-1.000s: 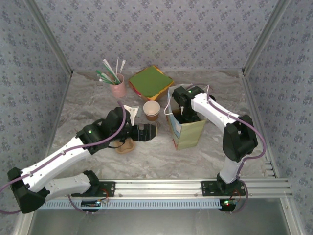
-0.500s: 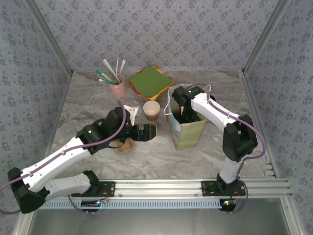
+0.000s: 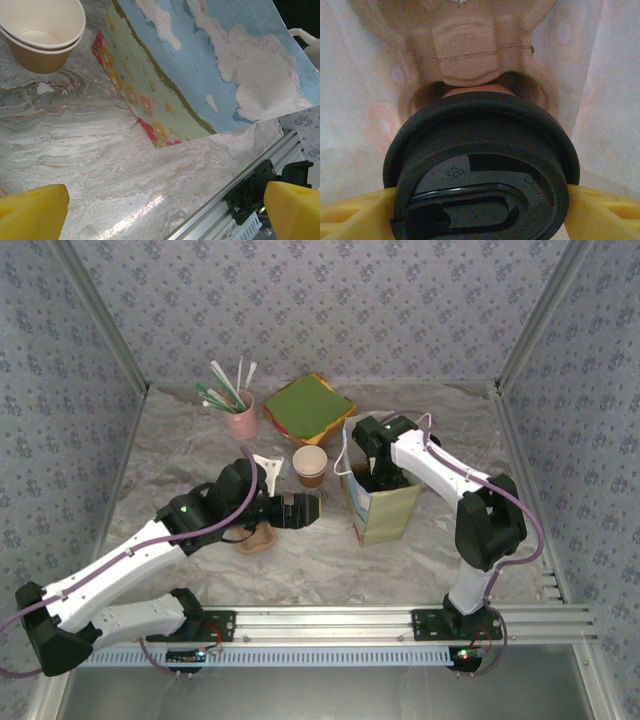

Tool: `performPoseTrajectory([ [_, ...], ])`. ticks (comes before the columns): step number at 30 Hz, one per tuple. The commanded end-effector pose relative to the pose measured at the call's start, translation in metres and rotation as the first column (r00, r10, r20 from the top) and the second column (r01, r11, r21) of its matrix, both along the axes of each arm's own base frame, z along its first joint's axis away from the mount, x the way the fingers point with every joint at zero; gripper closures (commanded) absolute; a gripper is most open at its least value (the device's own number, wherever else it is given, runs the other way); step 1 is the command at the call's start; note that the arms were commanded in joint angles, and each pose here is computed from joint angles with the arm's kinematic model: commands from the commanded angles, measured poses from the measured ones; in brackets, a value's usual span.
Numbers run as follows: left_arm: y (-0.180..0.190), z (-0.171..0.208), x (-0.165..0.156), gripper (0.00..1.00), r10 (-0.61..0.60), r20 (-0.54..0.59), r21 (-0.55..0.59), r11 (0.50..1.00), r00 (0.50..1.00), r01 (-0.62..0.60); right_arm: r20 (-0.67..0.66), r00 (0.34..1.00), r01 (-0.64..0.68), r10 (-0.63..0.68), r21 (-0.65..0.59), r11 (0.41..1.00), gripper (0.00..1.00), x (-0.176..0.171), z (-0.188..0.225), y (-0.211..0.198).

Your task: Pack the takeout coffee

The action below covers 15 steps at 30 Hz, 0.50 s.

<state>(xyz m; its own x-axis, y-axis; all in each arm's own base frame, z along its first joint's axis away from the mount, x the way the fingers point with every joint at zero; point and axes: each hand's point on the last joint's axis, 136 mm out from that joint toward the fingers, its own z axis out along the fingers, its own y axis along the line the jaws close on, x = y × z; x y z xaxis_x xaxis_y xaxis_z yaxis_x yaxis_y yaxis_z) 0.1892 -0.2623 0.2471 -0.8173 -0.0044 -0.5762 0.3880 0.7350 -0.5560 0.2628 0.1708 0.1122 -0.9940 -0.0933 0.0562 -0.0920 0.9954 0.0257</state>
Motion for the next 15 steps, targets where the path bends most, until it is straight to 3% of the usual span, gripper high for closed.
performPoseTrajectory([
  [1, -0.0033, 0.0067, -0.0001, 0.0, -0.01, 0.02, -0.017, 1.0, 1.0, 0.011, -0.047, 0.999, 0.013, -0.015, -0.046, 0.999, 0.17, -0.0092, -0.0085, -0.0064],
  [15, -0.004, 0.0079, 0.0004, 0.0, -0.012, 0.023, -0.019, 1.0, 1.0, 0.012, -0.044, 0.999, 0.01, -0.012, -0.043, 0.999, 0.16, -0.0106, -0.0065, -0.0042],
])
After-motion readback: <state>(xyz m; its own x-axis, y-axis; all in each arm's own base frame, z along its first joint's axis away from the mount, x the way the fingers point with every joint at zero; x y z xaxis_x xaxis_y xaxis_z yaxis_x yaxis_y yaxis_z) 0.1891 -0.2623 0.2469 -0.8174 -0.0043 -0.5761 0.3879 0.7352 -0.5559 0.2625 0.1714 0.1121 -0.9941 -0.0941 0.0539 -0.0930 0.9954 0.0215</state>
